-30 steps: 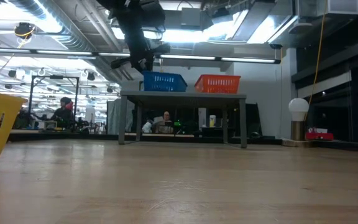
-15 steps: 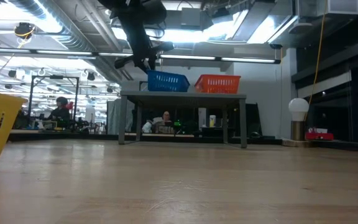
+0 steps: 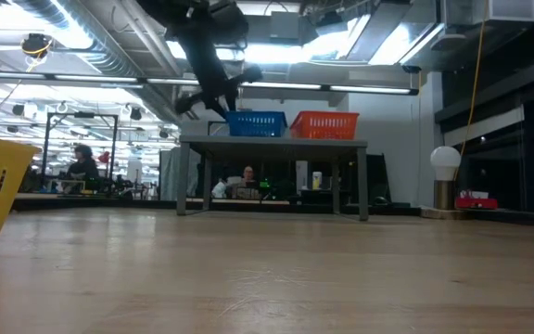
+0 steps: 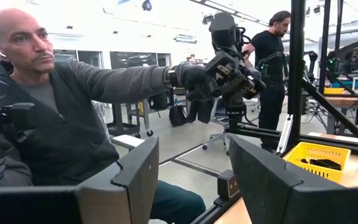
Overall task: Pick & Place Office Desk Supplies
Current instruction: Put the blue basket onto the shelf
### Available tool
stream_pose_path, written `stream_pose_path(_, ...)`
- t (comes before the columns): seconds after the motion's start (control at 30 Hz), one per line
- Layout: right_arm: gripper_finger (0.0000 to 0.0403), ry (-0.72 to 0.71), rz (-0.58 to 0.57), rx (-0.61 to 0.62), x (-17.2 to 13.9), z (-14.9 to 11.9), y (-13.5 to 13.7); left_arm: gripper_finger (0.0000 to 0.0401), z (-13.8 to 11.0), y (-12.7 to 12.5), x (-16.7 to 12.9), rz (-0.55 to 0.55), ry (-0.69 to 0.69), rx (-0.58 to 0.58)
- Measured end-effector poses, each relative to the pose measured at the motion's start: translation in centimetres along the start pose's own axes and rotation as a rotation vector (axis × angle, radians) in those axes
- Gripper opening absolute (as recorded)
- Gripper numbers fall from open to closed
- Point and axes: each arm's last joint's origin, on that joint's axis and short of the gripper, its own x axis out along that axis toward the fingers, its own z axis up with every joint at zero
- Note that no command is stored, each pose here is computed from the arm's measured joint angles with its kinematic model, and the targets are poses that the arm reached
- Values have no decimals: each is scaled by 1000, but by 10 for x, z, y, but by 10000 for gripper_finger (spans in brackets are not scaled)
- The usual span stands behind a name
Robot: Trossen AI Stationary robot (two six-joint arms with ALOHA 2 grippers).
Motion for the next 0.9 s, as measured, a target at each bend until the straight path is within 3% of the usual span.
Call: stream_pose_path(0.9,197,0,0,4,0,0,0,4,-9,-6,4,-52,-20,-53)
